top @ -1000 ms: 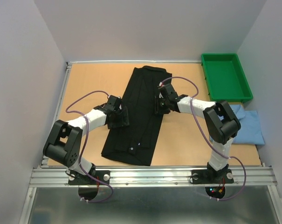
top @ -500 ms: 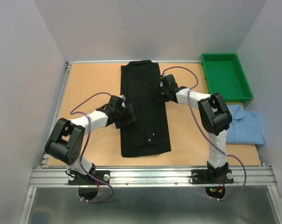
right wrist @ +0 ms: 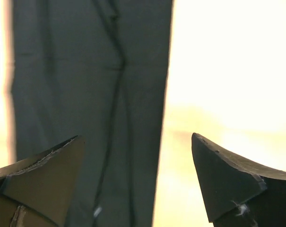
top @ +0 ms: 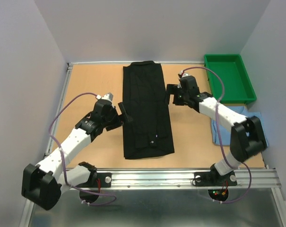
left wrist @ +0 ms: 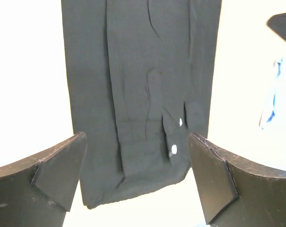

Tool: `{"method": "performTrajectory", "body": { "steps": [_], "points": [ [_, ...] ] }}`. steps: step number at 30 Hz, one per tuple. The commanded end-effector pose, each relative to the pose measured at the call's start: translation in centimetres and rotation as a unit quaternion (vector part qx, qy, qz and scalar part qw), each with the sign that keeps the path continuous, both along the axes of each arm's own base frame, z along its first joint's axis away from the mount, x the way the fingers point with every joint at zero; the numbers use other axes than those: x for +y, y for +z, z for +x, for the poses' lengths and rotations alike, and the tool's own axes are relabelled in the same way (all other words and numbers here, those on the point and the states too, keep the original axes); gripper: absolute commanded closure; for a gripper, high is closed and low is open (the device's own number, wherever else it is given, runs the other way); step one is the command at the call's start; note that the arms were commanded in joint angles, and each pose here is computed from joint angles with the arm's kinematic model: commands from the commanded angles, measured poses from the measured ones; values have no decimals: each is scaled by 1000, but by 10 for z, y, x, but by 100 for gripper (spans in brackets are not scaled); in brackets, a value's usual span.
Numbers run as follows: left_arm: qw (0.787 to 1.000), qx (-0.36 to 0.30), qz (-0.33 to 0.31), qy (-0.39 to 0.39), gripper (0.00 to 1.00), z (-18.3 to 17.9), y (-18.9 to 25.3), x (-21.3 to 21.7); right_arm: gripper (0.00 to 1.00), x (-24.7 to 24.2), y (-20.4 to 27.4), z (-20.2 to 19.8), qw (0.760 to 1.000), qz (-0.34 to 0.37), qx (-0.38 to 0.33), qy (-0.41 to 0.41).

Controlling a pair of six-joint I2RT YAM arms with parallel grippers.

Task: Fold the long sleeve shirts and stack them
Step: Fold the shirt

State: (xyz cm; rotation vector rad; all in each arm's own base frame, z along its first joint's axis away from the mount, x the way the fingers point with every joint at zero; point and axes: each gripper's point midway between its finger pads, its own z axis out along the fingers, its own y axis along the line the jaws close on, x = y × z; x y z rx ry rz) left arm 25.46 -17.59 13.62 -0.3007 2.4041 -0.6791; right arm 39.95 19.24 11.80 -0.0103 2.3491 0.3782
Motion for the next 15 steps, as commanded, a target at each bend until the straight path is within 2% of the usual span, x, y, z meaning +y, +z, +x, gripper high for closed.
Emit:
{"method": "performTrajectory", "body": {
  "steps": [1,3,6,7,8,11,13,15],
  "points": [
    [998,52,6,-22,1,-48,-26,13,0,-8,12,-48,997,72,24,-29],
    [997,67,-8,-38,1,-68,-35,14,0,-11,27,-66,995,93,11,-19],
    [994,98,-27,-35,1,-89,-50,16,0,-19,12,-98,994,106,33,-23],
    [994,90,-39,-37,1,-91,-44,14,0,-20,22,-106,992,123,23,-24],
    [994,92,-48,-39,1,-94,-43,12,0,-24,6,-121,991,121,43,-28],
    [992,99,-78,-1,1,-101,-45,15,0,-29,-1,-145,989,131,62,-27],
    [987,102,-125,17,1,-105,-41,9,0,-34,-16,-163,987,129,88,-30],
    [979,136,-148,18,1,-119,-56,6,3,-37,-25,-180,985,131,110,-31]
  ]
}}
